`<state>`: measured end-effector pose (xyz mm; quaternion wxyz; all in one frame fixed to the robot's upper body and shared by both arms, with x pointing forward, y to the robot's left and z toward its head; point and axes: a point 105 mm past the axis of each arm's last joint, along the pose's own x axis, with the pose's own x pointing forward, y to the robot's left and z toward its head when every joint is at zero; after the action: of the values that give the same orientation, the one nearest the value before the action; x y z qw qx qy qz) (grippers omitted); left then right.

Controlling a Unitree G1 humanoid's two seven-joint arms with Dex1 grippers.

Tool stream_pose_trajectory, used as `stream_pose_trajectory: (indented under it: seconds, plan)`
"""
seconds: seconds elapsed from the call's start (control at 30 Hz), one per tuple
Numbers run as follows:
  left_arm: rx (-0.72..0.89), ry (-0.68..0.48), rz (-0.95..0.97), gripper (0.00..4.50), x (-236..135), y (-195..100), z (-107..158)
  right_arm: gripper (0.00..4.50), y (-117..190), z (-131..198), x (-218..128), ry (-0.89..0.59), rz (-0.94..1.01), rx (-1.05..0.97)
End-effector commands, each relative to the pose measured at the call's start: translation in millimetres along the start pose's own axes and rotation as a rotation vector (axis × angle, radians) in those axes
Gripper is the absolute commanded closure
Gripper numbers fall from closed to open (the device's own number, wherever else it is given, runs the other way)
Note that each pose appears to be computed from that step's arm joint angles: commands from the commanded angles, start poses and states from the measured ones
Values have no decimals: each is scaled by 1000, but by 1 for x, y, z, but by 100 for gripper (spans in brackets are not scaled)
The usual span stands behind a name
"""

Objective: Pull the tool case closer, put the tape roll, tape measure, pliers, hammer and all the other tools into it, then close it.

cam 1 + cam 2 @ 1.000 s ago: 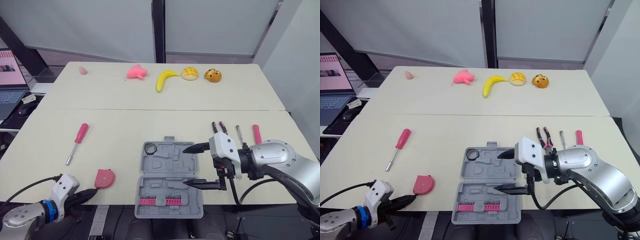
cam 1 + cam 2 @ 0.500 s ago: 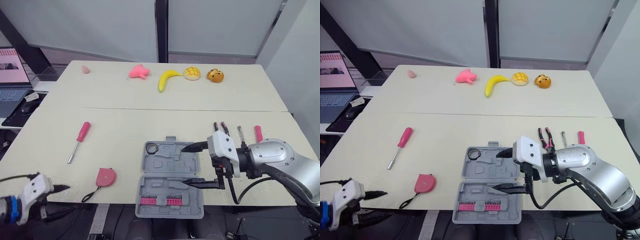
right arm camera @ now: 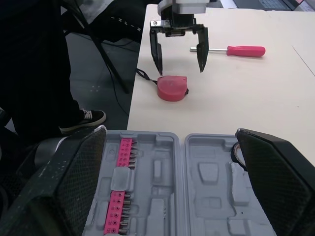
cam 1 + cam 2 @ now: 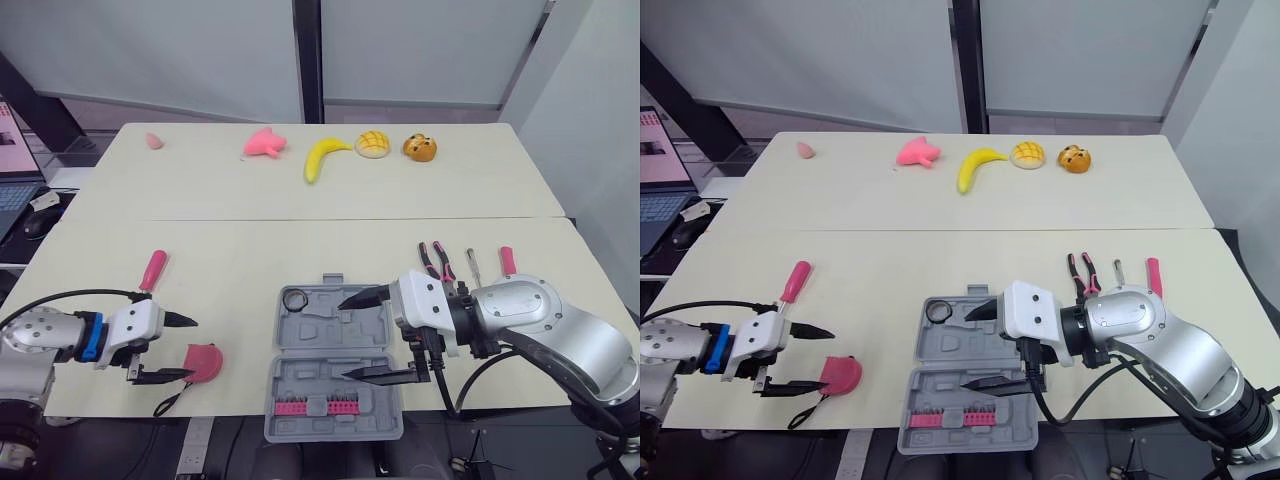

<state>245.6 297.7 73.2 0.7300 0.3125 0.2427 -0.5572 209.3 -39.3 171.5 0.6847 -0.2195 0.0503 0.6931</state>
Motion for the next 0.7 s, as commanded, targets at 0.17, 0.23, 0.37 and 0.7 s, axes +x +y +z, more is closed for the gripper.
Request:
stream_pose_trajectory:
  seconds: [0.17,0.23,0.37,0.7]
  plan:
    - [36,10,-51,5,9,-4,1,0,4,9,0,-17,7,-42]
    - [37,15,-61,5,11,-7,0,0,4,9,0,-16,8,-41]
    - [23,20,-47,5,15,-9,-7,0,5,9,0,-15,11,-41]
    - [25,40,-51,5,23,-15,-17,0,6,10,-1,-9,16,-41]
